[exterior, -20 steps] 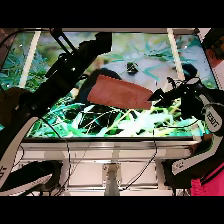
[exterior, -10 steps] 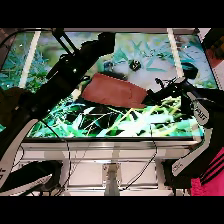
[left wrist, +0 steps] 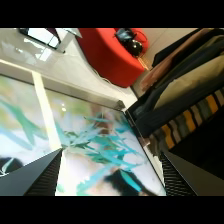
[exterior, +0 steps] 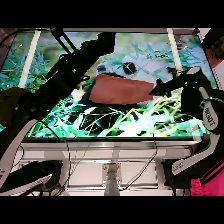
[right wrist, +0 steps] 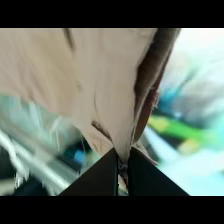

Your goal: Fold the clothes and pants, and hang the long-sleeved shirts on hangers.

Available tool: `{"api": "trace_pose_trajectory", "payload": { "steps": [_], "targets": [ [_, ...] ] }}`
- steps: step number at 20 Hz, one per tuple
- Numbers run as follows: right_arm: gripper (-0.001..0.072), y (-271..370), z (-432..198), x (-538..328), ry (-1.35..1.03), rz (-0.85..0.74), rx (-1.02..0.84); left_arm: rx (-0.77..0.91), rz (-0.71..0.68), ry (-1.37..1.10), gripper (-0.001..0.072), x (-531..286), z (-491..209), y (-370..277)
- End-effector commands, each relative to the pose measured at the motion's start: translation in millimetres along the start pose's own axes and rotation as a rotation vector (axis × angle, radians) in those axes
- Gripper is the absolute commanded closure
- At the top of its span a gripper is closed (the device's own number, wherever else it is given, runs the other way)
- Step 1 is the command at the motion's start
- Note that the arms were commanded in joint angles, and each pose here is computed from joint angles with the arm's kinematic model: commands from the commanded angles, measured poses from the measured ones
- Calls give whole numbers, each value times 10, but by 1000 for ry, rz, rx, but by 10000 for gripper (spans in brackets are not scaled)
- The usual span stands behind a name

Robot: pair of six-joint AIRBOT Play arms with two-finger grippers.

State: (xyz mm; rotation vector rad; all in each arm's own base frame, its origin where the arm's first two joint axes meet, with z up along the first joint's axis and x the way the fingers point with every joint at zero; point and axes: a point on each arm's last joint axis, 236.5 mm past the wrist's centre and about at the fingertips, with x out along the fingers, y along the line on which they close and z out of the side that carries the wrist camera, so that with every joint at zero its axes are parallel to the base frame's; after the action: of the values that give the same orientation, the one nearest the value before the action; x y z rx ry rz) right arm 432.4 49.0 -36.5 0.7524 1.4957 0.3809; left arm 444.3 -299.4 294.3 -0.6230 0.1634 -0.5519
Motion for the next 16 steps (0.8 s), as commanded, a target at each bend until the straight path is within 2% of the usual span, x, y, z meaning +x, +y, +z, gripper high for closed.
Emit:
{"api": "trace_pose_trajectory", "payload": {
  "steps": [1, 4, 8, 16],
  "targets": [
    [698, -285, 316, -873, -185, -113, 72, 0, -7, -8, 31, -28, 44, -34],
    [698, -433, 480, -1793, -344, -141, 71, 1, -8, -11, 31, -36, 60, -40],
    [697, -912, 301, -2829, -500, -226, 160, 0, -5, -13, 32, -36, 72, -24],
    [698, -2288, -739, -3906, -682, -250, 534, 0, -2, -15, 32, -35, 83, -9]
  ]
}}
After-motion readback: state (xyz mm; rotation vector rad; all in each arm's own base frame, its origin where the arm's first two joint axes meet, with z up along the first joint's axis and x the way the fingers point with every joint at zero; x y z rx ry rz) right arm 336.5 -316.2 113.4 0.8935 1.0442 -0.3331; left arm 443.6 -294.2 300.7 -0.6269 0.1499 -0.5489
